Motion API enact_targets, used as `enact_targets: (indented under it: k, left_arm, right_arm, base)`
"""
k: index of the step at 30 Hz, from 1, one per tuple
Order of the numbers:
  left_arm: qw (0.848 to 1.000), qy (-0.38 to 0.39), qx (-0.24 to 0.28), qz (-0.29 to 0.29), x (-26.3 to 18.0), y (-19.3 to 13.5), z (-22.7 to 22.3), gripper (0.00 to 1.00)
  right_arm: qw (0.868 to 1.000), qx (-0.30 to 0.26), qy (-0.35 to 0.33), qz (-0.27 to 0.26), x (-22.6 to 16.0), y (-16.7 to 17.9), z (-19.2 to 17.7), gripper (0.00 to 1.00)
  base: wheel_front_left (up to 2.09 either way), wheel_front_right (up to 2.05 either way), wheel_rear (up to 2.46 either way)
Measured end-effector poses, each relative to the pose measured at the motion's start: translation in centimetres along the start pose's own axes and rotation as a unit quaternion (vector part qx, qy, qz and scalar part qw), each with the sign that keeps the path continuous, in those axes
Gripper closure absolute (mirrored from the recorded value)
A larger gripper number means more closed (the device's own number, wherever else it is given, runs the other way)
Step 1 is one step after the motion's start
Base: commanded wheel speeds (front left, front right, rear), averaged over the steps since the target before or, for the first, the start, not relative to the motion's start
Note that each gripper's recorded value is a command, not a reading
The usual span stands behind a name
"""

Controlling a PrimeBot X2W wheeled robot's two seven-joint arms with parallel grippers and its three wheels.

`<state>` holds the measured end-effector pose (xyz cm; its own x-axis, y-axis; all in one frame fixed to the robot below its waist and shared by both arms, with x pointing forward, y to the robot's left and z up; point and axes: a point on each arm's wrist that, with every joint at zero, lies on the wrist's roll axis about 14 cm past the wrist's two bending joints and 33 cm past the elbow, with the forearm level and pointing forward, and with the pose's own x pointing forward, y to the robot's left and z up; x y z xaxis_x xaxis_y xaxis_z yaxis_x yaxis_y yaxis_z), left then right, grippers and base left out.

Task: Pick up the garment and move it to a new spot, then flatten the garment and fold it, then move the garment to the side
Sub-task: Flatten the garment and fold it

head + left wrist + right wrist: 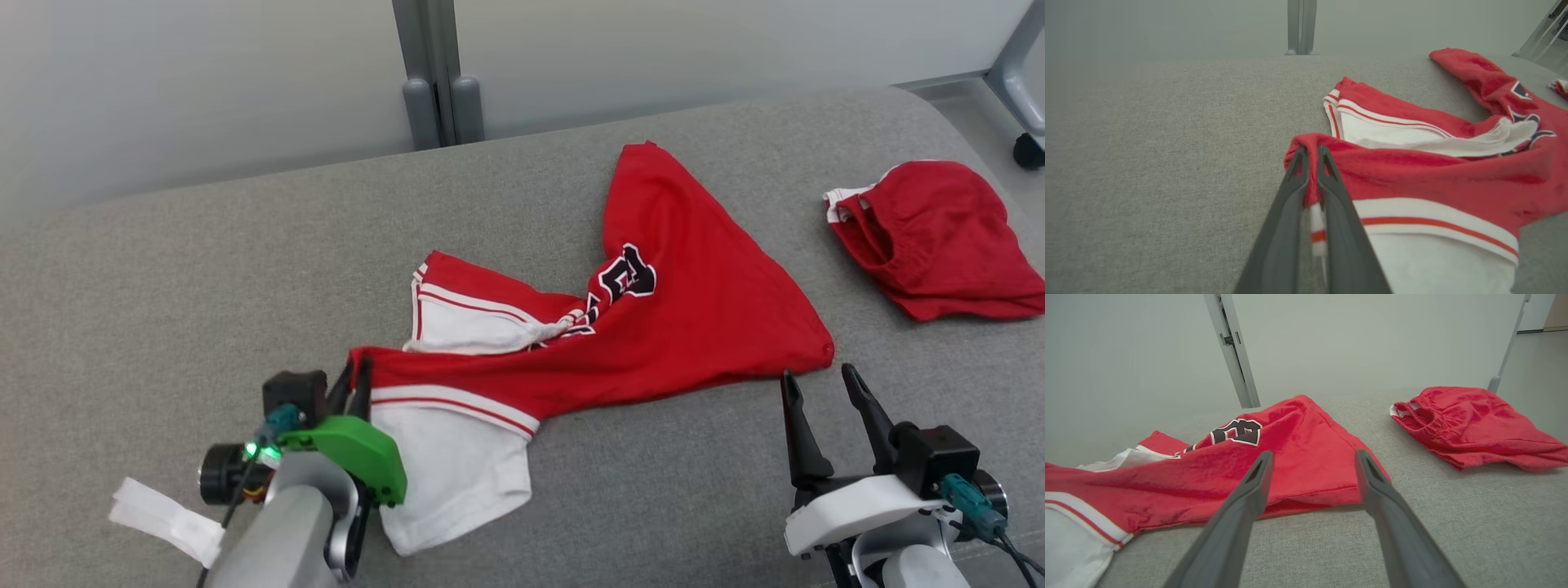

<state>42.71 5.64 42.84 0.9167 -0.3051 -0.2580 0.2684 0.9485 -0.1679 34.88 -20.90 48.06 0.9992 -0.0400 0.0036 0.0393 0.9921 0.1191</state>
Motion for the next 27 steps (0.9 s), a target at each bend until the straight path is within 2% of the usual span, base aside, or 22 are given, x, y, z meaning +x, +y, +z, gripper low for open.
enact_targets:
  k: [6,12,13,14,15,16,21,27]
  left_arm:
    - [0.999,-0.024,0.015,0.024,2.8,2.9,2.4,1.00]
    - [0.999,-0.010,0.022,0.030,5.0,4.3,1.9,1.00]
    - [0.999,-0.008,0.022,0.030,5.2,4.3,1.8,0.91]
    - [0.999,-0.004,0.021,0.029,5.5,4.4,1.6,0.58]
    - [0.999,-0.001,0.021,0.030,5.7,4.5,1.3,0.20]
    - [0.999,0.002,0.019,0.031,5.8,4.5,1.1,0.00]
    - [0.999,-0.024,0.007,0.031,5.9,4.0,2.4,0.00]
    - [0.998,-0.052,-0.006,0.047,3.0,4.6,2.9,0.00]
  right_arm:
    - [1.000,0.002,0.005,-0.001,1.1,-0.1,-0.3,0.00]
    - [1.000,0.001,0.018,-0.009,2.1,-0.6,-1.1,0.00]
    - [1.000,0.000,0.019,-0.011,2.2,-0.7,-1.2,0.00]
    - [1.000,0.000,0.022,-0.013,2.2,-0.9,-1.4,0.00]
    - [1.000,0.000,0.025,-0.014,2.3,-1.0,-1.6,0.00]
    - [1.000,-0.001,0.027,-0.017,2.3,-1.1,-1.7,0.00]
    - [0.999,-0.001,0.027,-0.018,2.4,-1.2,-1.7,0.00]
    - [1.000,0.002,0.016,-0.011,2.2,-0.7,-1.0,0.00]
  base:
    - [0.00,0.00,0.00]
    - [0.00,0.00,0.00]
    - [0.00,0.00,0.00]
    - [0.00,0.00,0.00]
    - [0.00,0.00,0.00]
    - [0.00,0.00,0.00]
    - [0.00,0.00,0.00]
    - [0.00,0.00,0.00]
